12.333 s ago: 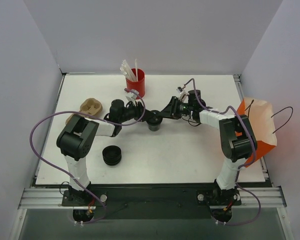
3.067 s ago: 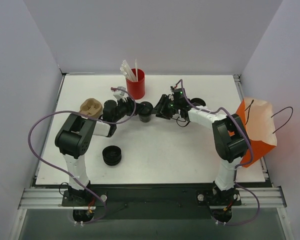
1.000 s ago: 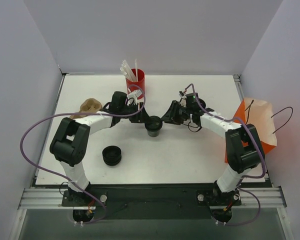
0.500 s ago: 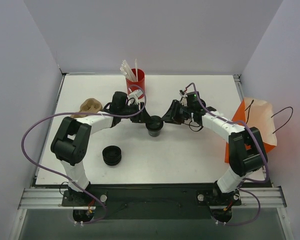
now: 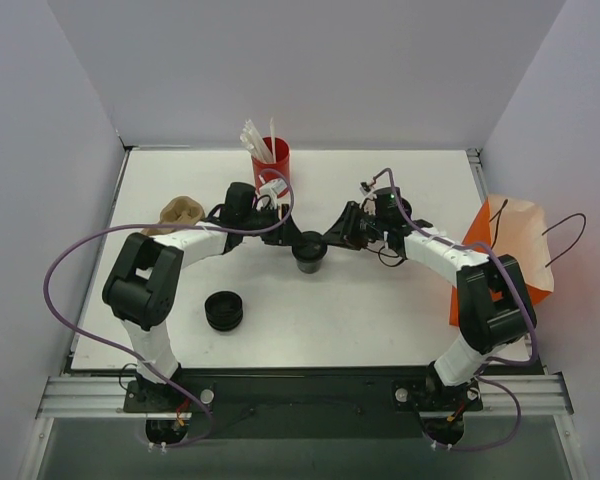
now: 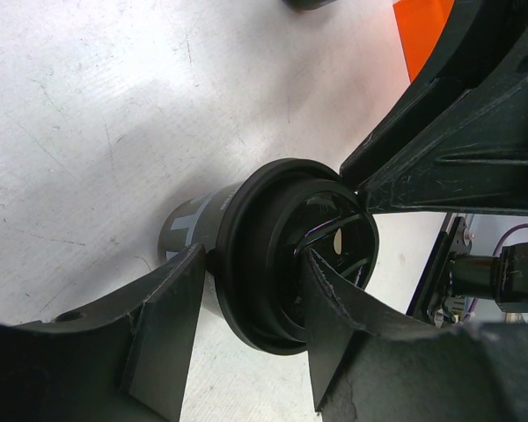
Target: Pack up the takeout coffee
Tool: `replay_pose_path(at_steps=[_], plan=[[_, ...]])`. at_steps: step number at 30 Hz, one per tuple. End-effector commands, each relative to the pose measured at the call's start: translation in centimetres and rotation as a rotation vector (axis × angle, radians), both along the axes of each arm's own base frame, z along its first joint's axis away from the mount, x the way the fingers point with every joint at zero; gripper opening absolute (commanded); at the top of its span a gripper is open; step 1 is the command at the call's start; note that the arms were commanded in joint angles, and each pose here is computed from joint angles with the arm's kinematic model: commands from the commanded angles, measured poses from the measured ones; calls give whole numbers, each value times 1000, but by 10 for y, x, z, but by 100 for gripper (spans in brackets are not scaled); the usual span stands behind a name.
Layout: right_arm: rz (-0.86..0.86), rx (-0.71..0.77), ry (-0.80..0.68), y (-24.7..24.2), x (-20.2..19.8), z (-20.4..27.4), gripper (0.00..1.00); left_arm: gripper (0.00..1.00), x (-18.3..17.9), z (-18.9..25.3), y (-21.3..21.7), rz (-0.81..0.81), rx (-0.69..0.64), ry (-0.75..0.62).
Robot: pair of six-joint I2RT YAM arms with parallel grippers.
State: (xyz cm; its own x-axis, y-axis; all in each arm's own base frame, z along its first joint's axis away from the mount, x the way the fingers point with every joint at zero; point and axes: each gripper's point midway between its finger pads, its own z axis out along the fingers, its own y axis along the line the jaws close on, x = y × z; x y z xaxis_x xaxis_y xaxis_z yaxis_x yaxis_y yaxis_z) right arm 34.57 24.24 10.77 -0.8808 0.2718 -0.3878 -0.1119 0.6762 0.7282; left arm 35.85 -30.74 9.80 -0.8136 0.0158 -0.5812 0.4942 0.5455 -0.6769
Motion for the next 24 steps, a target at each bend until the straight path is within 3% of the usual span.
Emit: replay_pose_path(at_steps=[1,16,24], plan=[[-10,-98,88,-11,-18,-38,25,55,-35,-93,35,21,268,181],[-13,-293,104,-35,-26,-49,25,55,-34,-98,36,10,302,177],[-8,-274,57,-33,-22,-24,29,55,-30,-101,38,-11,331,166]])
